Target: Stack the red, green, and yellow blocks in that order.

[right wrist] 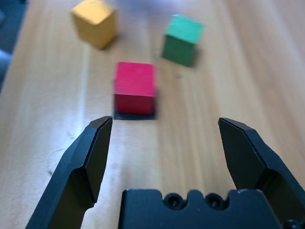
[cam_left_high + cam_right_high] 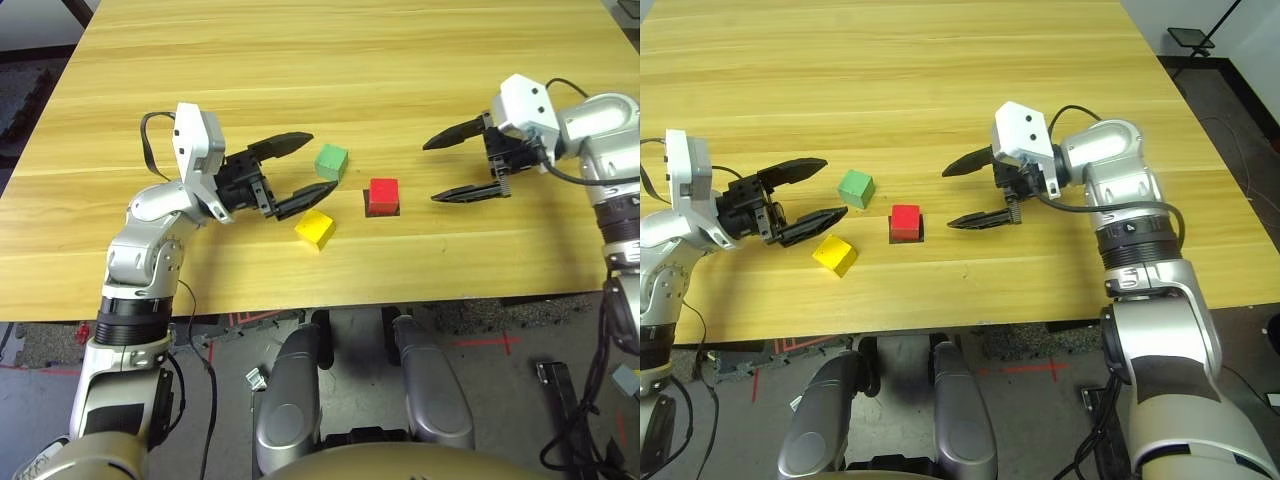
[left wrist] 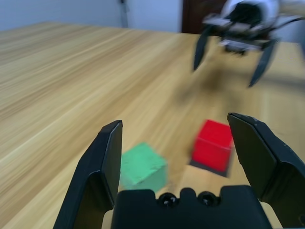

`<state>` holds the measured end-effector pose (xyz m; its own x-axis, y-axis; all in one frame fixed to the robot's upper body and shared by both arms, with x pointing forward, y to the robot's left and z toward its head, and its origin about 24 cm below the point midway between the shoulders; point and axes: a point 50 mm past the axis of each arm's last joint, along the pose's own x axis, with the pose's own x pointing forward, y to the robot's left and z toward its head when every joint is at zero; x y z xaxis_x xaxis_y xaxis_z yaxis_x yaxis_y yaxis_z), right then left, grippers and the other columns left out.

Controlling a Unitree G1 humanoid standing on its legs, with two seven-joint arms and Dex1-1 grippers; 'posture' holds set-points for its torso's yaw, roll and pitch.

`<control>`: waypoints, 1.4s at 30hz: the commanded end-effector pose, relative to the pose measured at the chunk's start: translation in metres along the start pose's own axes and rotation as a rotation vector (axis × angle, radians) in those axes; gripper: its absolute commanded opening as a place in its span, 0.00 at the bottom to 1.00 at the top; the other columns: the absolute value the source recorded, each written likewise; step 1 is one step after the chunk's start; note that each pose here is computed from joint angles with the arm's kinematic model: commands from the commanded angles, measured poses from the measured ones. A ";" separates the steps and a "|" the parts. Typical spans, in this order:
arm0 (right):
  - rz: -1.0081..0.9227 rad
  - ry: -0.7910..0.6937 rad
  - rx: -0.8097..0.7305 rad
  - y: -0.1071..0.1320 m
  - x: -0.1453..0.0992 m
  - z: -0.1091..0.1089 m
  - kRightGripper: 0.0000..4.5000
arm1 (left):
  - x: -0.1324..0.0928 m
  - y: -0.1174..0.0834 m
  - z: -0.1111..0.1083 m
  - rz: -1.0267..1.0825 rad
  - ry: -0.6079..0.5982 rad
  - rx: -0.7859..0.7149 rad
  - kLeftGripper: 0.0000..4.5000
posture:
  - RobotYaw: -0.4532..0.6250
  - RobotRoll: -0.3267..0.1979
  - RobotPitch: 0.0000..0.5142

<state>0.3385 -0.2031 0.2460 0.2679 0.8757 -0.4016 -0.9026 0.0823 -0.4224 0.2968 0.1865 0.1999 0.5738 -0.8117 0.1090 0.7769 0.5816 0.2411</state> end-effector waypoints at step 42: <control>-0.267 -0.128 0.190 0.021 -0.023 -0.010 1.00 | 0.066 -0.035 0.004 0.411 0.542 -0.078 1.00 | 0.66 0.79 0.57</control>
<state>0.3195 -0.2284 0.2407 0.4852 0.8524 -0.1948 -0.8486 0.4054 -0.3398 0.3039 0.1151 0.2081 0.8602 -0.4064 -0.3080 0.4738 0.8603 0.1882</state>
